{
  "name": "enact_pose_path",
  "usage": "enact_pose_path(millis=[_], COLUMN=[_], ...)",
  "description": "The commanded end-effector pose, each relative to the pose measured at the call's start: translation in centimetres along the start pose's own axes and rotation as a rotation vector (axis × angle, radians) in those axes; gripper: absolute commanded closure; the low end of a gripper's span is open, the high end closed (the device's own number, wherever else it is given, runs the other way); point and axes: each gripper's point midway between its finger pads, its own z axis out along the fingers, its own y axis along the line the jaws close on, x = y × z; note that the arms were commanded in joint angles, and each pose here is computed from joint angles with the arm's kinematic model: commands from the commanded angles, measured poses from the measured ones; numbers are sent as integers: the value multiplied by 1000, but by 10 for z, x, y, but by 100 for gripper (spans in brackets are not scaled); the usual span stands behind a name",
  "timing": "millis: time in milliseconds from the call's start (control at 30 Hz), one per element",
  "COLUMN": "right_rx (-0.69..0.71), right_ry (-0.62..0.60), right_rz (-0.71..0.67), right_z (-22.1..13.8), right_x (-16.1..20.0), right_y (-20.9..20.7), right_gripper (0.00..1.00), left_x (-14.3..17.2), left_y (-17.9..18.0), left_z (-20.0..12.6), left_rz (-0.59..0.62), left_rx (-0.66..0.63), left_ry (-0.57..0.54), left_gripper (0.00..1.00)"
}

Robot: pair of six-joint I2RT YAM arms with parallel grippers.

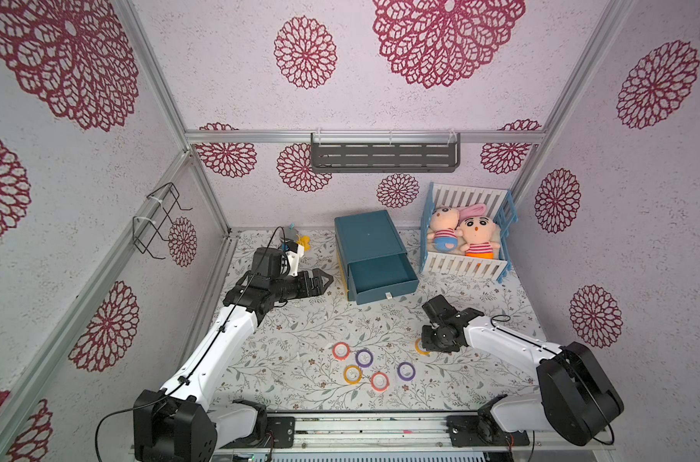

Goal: Place the transparent tape into the drawer according to color
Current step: Pick up the tape at the center of the board.

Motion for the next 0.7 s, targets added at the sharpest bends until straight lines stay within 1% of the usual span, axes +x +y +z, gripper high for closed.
enact_pose_path(millis=[0,167,367,667], right_rx=[3,4,3,3], right_ry=[-39,-33,-6,34], right_rz=[-22,-29,-33,-37], right_z=[-6,-3,6,21], right_x=[-16,-19,-12,0], right_y=[2,3,3,1], right_gripper=[71,71,71,65], left_x=[1,3,4,5], left_y=[0,2,3,6], left_z=[-7,-5,-6,-6], left_rz=[11,9,17,13], left_rx=[0,-2,-8,-11], left_ry=[-10,-5,-4,-4], left_gripper=[3,3,3,3])
